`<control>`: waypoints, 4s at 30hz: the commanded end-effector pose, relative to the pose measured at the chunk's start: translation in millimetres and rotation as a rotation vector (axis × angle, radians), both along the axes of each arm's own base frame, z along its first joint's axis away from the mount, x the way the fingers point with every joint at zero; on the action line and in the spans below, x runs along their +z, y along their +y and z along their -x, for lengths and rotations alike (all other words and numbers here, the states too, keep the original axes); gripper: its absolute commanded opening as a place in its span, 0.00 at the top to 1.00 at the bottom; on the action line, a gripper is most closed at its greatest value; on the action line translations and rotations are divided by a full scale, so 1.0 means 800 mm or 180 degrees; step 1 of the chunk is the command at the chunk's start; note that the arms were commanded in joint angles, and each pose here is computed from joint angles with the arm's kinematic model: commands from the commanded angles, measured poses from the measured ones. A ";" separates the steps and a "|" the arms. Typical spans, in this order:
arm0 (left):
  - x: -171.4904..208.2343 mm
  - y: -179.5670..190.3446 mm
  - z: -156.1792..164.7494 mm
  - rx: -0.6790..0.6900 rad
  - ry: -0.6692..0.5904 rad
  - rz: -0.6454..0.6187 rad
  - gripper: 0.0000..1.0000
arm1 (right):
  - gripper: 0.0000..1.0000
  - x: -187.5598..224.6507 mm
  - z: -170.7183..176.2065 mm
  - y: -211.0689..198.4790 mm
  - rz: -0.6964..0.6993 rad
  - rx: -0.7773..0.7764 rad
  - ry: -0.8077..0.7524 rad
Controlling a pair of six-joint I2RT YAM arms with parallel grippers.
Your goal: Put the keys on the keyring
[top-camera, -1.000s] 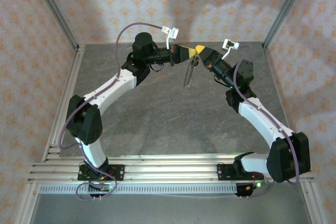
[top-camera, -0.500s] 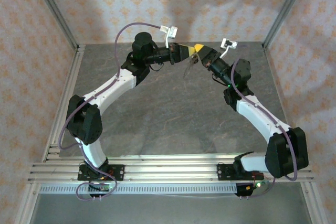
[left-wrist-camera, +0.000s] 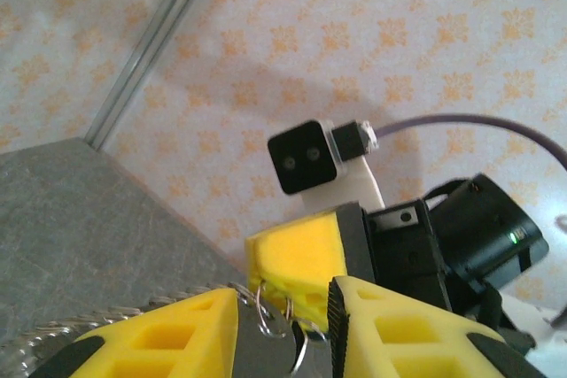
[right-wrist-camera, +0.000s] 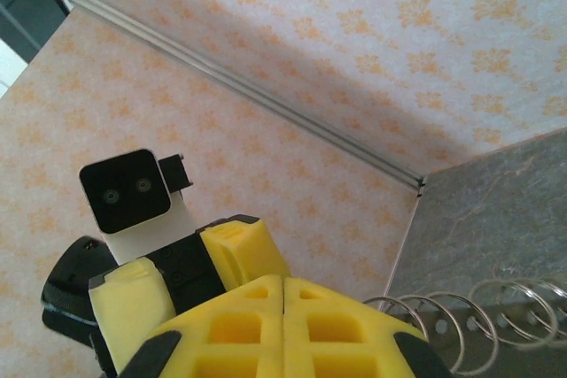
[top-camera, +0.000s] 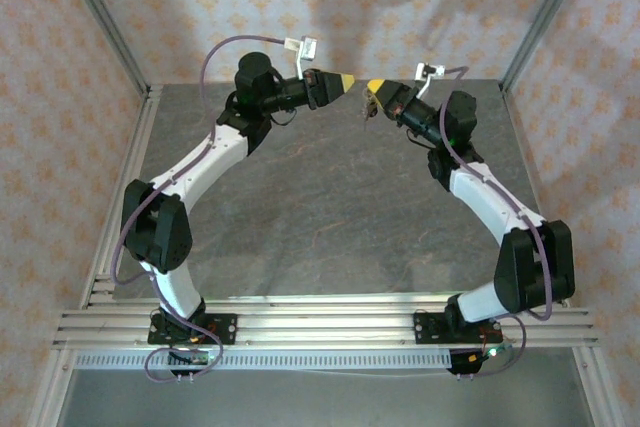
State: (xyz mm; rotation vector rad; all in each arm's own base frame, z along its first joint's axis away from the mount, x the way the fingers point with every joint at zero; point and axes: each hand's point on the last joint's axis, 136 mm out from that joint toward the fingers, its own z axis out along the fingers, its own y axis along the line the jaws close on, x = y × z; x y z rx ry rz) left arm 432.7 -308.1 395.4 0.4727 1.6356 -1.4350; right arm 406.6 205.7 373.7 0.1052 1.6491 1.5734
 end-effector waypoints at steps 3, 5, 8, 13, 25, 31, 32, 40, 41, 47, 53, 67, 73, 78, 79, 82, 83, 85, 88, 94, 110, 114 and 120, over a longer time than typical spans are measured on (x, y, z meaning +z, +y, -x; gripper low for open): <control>0.010 0.008 0.003 -0.0266 -0.0163 -0.0158 0.65 | 1.00 0.032 0.013 0.015 0.0191 0.0436 -0.0335; 0.009 0.006 0.005 -0.0406 -0.0155 -0.0169 0.63 | 1.00 0.031 0.010 0.020 0.0253 0.0547 -0.0341; 0.003 0.000 0.012 -0.0633 -0.0186 -0.0270 0.62 | 1.00 0.033 0.010 0.027 0.0285 0.0720 -0.0366; -0.005 -0.003 0.022 -0.0833 -0.0180 -0.0407 0.64 | 1.00 0.033 0.008 0.032 0.0334 0.0819 -0.0387; -0.015 -0.009 0.019 -0.0875 -0.0135 -0.0441 0.69 | 1.00 0.032 0.006 0.032 0.0347 0.0819 -0.0392; -0.018 -0.010 0.015 -0.0860 -0.0119 -0.0447 0.69 | 1.00 0.034 0.009 0.032 0.0353 0.0811 -0.0410; -0.017 -0.010 0.016 -0.0861 -0.0123 -0.0447 0.69 | 1.00 0.034 0.009 0.032 0.0355 0.0811 -0.0414; -0.031 -0.018 0.008 -0.0878 -0.0046 -0.0441 0.71 | 1.00 0.033 0.009 0.031 0.0359 0.0788 -0.0408; -0.031 -0.019 0.008 -0.0889 -0.0053 -0.0439 0.71 | 1.00 0.033 0.008 0.031 0.0358 0.0779 -0.0407; -0.031 -0.027 0.009 -0.0913 -0.0059 -0.0440 0.75 | 1.00 0.030 0.007 0.031 0.0357 0.0783 -0.0391; -0.028 -0.030 0.006 -0.0887 -0.0067 -0.0406 0.79 | 1.00 0.028 0.008 0.031 0.0357 0.0786 -0.0385; -0.021 -0.028 -0.004 -0.0694 -0.0080 -0.0303 1.00 | 0.90 0.036 0.005 0.016 0.0425 0.0533 -0.0349; -0.020 -0.025 -0.005 -0.0589 -0.0096 -0.0206 1.00 | 0.59 0.054 0.011 -0.037 0.0500 -0.0266 -0.0377; 0.004 -0.018 0.007 -0.0528 -0.0167 -0.0093 1.00 | 0.57 0.036 0.037 -0.050 0.0603 -0.0459 -0.0386; 0.006 -0.019 0.009 -0.0536 -0.0175 -0.0078 1.00 | 0.57 0.030 0.041 -0.050 0.0613 -0.0458 -0.0381; 0.012 -0.021 0.015 -0.0560 -0.0202 -0.0046 1.00 | 0.53 0.010 0.049 -0.048 0.0653 -0.0426 -0.0357; 0.013 -0.023 0.018 -0.0573 -0.0207 -0.0042 1.00 | 0.52 0.004 0.051 -0.046 0.0679 -0.0395 -0.0361; 0.016 -0.025 0.024 -0.0609 -0.0233 -0.0037 1.00 | 0.51 -0.006 0.055 -0.041 0.0734 -0.0326 -0.0379; 0.022 -0.026 0.032 -0.0642 -0.0272 -0.0032 1.00 | 0.51 -0.017 0.060 -0.037 0.0830 -0.0243 -0.0441; 0.032 -0.030 0.049 -0.0767 -0.0331 -0.0029 1.00 | 0.51 -0.011 0.076 -0.026 0.0848 0.0015 -0.0678; 0.040 -0.052 0.081 -0.1054 -0.0473 -0.0143 1.00 | 0.52 0.019 0.083 -0.004 0.0842 0.0334 -0.1038; 0.040 -0.052 0.082 -0.1061 -0.0477 -0.0153 1.00 | 0.61 0.018 0.086 -0.001 0.0837 0.0404 -0.1050; 0.035 -0.052 0.075 -0.0989 -0.0456 -0.0185 1.00 | 0.84 0.014 0.099 -0.003 0.0844 0.0411 -0.1056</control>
